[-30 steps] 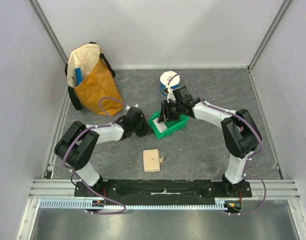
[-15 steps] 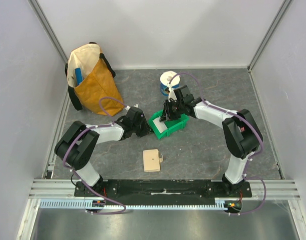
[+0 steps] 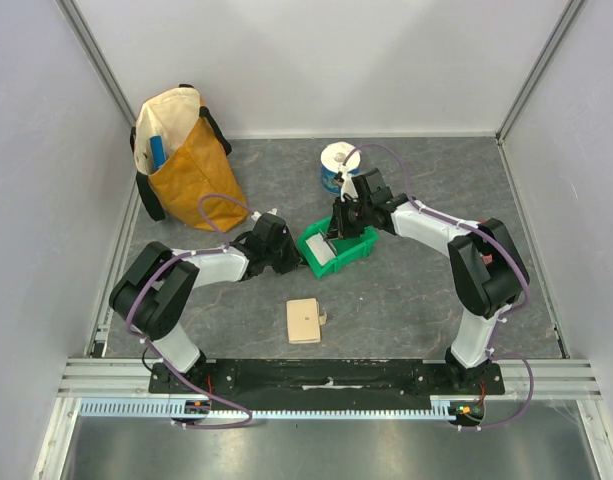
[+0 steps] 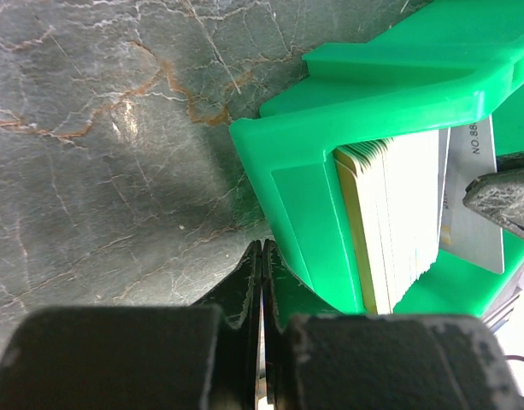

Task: Put the credit cards into the card holder
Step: Pick up the credit card from the storage box.

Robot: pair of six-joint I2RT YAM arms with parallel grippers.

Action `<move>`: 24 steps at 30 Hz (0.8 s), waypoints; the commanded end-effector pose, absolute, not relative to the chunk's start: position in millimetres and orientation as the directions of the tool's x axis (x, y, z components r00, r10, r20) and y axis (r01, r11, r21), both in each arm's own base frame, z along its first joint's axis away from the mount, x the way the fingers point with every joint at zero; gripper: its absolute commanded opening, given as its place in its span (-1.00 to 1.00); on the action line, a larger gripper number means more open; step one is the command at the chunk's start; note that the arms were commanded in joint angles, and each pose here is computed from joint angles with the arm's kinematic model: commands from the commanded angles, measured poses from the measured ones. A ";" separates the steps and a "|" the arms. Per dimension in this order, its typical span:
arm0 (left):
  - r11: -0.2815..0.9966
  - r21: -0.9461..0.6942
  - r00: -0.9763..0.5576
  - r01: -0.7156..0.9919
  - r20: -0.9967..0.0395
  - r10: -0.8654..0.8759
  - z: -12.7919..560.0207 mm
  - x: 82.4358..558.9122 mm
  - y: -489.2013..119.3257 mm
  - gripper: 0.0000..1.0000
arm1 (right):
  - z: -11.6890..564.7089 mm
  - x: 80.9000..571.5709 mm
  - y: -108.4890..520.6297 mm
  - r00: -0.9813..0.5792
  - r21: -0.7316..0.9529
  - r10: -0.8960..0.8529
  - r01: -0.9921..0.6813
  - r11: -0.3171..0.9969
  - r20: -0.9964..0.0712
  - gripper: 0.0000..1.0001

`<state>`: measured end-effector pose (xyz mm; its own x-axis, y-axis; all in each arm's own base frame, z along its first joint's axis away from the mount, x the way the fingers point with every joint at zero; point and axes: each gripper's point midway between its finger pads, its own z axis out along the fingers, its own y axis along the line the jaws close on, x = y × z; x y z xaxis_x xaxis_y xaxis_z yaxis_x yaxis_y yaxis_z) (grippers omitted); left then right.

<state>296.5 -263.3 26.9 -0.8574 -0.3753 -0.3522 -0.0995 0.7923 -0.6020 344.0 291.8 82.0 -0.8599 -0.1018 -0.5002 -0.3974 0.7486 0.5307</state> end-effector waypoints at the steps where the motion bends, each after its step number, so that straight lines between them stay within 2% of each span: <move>1: 0.749 -0.660 -0.850 -0.062 -0.359 -0.387 47.8 309.6 -280.3 -0.96 | 99.5 350.6 289.0 -0.828 0.506 -0.093 -0.423 0.752 -0.554 -0.73; 8: 0.745 -0.664 -0.851 -0.063 -0.354 -0.388 48.1 309.6 -280.9 -0.96 | 83.3 358.3 271.3 -0.820 0.399 -0.143 -0.413 0.819 -0.554 -0.76; 14: 0.740 -0.669 -0.852 -0.064 -0.350 -0.390 48.3 309.1 -281.6 -0.96 | 70.1 357.3 268.7 -0.827 0.371 -0.178 -0.417 0.829 -0.533 -0.76; 22: 0.736 -0.675 -0.854 -0.062 -0.345 -0.389 48.5 308.8 -283.0 -0.96 | 61.9 358.1 273.8 -0.826 0.349 -0.209 -0.432 0.832 -0.524 -0.62; 24: 0.737 -0.673 -0.854 -0.064 -0.345 -0.390 47.5 308.7 -282.7 -0.96 | 60.6 357.4 276.0 -0.828 0.353 -0.213 -0.434 0.829 -0.519 -0.63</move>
<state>295.3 -267.7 30.2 -0.8651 -0.3674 -0.3414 -0.0883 0.7816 -0.6174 350.5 270.3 56.3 -0.8429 -0.1905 -0.5032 -0.4104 0.8324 0.3723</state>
